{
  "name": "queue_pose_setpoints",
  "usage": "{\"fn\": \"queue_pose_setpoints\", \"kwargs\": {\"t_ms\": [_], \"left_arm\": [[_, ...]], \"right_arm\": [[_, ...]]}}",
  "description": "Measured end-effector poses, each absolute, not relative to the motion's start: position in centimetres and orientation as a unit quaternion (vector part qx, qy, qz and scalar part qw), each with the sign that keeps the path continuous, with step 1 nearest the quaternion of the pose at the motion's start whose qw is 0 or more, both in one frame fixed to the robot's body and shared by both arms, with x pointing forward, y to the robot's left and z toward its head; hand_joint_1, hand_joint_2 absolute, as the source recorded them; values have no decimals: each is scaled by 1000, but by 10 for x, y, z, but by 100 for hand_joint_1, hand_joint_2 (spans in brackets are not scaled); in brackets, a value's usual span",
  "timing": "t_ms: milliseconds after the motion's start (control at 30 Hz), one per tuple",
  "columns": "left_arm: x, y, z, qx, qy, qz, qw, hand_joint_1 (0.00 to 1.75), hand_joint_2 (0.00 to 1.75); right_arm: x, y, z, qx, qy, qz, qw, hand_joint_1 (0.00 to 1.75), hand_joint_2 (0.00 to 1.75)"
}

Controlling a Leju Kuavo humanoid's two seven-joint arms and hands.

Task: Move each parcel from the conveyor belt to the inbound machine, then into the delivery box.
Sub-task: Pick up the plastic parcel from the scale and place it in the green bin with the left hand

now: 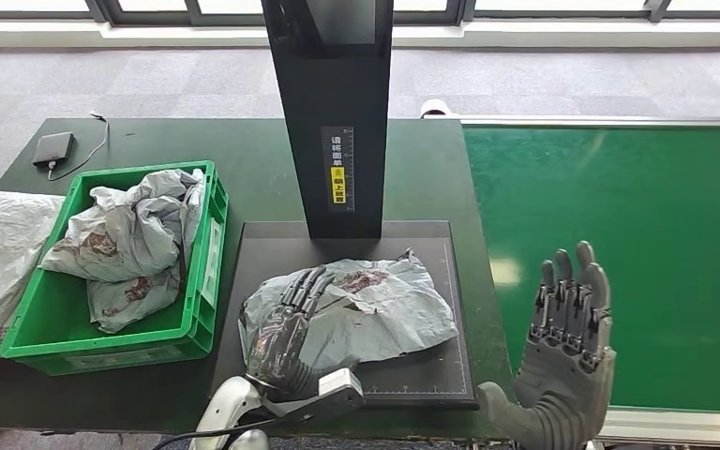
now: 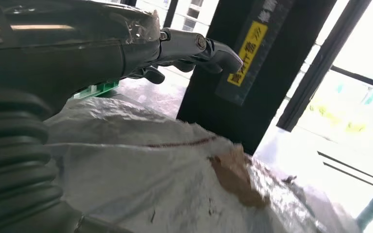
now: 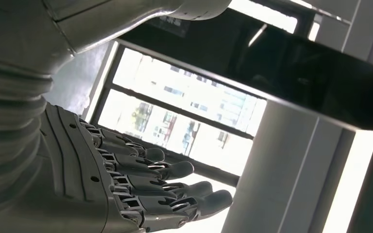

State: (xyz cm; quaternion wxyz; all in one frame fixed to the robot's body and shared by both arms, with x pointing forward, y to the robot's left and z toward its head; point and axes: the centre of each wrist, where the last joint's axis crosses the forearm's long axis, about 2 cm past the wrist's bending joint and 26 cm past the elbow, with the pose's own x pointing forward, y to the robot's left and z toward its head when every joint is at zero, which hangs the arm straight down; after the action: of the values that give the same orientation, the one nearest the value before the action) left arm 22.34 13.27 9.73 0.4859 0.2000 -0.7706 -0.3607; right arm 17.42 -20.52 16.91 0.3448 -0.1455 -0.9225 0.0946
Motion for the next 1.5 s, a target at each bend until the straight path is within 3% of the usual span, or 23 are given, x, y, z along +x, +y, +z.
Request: {"fn": "queue_pose_setpoints", "kwargs": {"t_ms": [267, 567, 600, 700, 733, 1500], "left_arm": [[236, 108, 68, 233, -710, -460, 480, 0, 175], [252, 99, 60, 247, -723, -444, 468, 0, 175], [255, 98, 59, 247, -722, -446, 467, 26, 175], [262, 92, 57, 241, -720, -455, 465, 157, 175], [263, 91, 57, 237, -720, -456, 466, 175, 175], [267, 85, 50, 212, -721, -455, 478, 175, 175]], "right_arm": [[165, -213, 175, -177, -923, 68, 334, 0, 175], [168, -212, 178, -204, -922, 61, 324, 0, 175], [169, -211, 179, -207, -922, 58, 323, 0, 175], [172, -210, 179, -214, -922, 52, 320, 0, 175], [172, -209, 179, -215, -921, 50, 320, 0, 175], [172, -205, 179, -217, -920, 44, 323, 0, 175]]}}
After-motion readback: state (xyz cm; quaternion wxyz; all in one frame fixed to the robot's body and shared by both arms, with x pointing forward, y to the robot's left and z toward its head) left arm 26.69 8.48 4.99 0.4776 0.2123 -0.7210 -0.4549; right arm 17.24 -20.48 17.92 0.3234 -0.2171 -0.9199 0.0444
